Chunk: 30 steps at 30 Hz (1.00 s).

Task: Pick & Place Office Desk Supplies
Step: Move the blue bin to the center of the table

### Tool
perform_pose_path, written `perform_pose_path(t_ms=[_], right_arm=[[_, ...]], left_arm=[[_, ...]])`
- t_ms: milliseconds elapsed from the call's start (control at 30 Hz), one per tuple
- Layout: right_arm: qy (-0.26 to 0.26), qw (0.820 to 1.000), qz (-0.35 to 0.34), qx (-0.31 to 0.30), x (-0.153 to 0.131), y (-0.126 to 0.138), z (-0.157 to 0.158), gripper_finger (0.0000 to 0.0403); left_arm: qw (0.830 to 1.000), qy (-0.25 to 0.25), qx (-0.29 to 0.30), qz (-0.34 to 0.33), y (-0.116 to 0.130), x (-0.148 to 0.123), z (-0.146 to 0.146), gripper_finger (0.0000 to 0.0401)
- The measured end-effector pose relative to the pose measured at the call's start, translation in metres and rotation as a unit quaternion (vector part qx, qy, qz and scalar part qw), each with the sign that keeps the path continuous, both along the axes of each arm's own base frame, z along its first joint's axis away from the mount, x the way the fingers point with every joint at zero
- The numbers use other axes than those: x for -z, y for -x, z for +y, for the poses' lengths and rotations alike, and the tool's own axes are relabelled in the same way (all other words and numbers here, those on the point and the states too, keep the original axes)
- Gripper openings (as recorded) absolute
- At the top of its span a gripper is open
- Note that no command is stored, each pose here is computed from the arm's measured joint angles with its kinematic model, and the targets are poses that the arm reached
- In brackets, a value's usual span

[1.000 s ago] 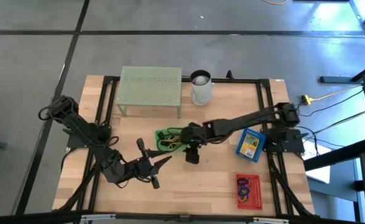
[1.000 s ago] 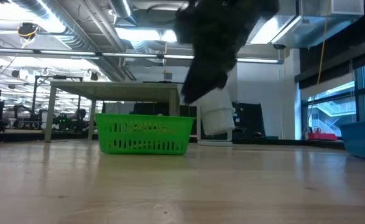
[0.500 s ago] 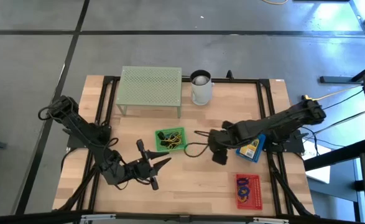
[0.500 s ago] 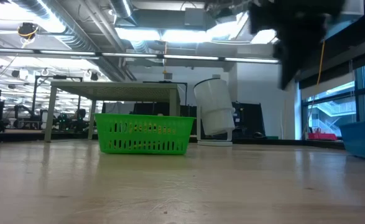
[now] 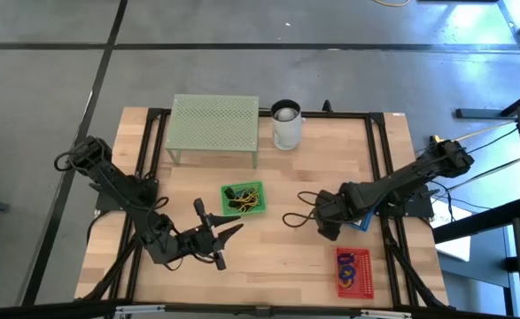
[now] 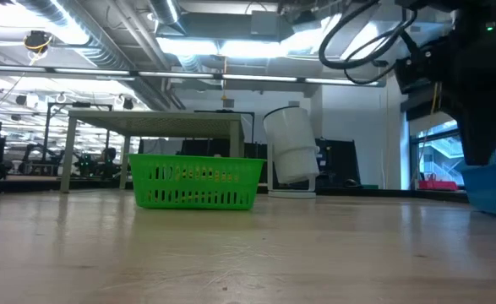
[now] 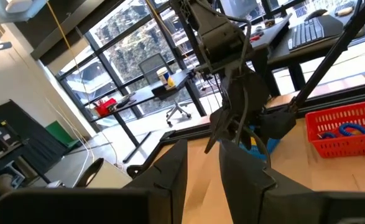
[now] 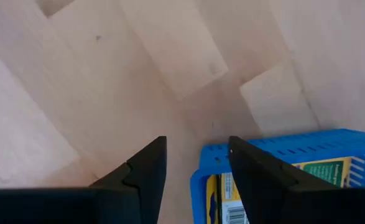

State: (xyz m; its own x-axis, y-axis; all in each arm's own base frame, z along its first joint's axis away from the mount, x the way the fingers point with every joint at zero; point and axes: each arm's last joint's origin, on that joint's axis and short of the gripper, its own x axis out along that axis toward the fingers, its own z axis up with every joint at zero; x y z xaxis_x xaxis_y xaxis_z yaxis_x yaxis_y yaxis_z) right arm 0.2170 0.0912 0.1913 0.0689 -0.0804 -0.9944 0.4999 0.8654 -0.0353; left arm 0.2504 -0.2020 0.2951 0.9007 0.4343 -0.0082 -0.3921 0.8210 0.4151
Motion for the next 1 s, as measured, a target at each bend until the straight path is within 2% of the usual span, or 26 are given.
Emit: perform_pose_path(t_ms=[133, 333, 567, 1000], right_arm=[[0.002, 1.000, 0.006, 0.014, 0.000, 0.001, -0.001, 0.0172], [-0.009, 0.996, 0.042, 0.075, -0.007, 0.007, 0.001, 0.0172], [0.015, 0.994, 0.034, 0.098, -0.023, 0.009, 0.011, 0.0172], [0.006, 0.989, 0.070, 0.129, -0.001, 0.028, 0.025, 0.0172]], left_arm=[[1.000, 0.000, 0.000, 0.000, 0.000, 0.000, 0.000, 0.0086], [1.000, -0.007, 0.000, 0.007, 0.000, 0.002, 0.000, 0.0086], [1.000, -0.021, 0.000, 0.022, 0.000, 0.005, 0.000, 0.0086], [1.000, -0.021, 0.000, 0.023, 0.000, 0.005, 0.000, 0.0086]])
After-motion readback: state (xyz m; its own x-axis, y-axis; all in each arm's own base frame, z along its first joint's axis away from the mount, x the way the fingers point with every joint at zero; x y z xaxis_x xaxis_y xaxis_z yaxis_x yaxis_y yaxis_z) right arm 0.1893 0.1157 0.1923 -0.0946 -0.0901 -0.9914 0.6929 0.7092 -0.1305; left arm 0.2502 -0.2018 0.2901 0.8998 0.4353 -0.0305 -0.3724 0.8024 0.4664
